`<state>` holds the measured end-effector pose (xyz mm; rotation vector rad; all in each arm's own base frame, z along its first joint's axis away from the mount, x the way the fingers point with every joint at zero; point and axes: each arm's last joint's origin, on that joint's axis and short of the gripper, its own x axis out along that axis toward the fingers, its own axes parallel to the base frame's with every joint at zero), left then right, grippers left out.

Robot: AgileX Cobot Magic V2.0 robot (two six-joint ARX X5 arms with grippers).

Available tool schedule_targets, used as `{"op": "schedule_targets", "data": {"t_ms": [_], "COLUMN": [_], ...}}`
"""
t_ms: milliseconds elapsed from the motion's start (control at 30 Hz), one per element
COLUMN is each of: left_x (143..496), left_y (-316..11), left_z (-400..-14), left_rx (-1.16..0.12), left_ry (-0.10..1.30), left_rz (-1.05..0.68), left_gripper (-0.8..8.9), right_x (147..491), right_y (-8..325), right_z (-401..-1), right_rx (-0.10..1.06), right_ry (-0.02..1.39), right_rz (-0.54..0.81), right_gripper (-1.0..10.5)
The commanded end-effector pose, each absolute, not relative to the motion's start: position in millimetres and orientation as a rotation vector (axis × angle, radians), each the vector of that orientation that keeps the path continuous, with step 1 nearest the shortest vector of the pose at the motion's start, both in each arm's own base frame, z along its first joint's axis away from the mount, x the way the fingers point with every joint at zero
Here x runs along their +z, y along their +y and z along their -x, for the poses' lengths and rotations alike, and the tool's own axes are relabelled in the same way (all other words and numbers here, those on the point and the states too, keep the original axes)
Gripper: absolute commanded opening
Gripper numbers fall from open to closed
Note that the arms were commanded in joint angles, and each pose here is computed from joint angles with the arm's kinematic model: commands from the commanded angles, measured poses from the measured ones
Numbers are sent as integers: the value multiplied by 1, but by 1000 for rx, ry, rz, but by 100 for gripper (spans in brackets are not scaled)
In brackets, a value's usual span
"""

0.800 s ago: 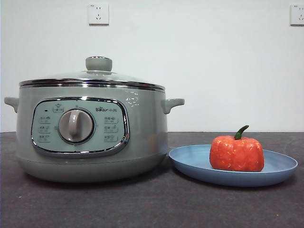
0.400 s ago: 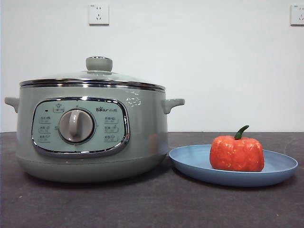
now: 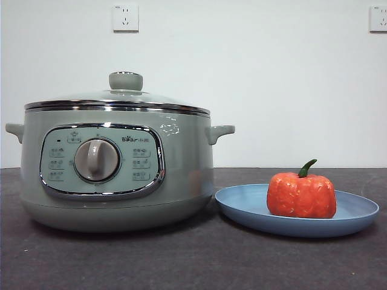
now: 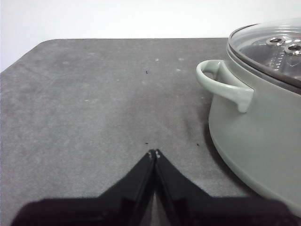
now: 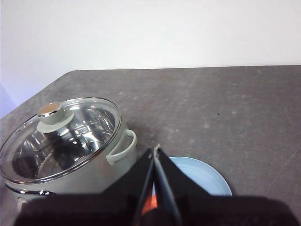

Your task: Take the pumpkin out from the steamer,put the pumpkin in the blue plate,close the lid

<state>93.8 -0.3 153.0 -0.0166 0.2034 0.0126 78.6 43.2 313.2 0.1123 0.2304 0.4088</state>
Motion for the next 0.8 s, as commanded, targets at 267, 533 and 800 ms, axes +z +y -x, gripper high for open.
{"op": "schedule_targets", "data": {"t_ms": [267, 533, 800], "left_x": [148, 148, 148], "left_y": [0, 0, 0], "left_z": [-94, -94, -94], "left_rx": [18, 18, 19], "left_ry": [213, 213, 213], "left_rz": [23, 23, 23], "left_gripper": [-3, -3, -3], "right_x": [311, 308, 292], "right_y": [44, 43, 33], "right_z": [-79, -79, -75], "right_rx": [405, 398, 343], "right_ry": [236, 243, 185], "right_rz": [-119, -35, 153], "right_gripper": [1, 1, 1]}}
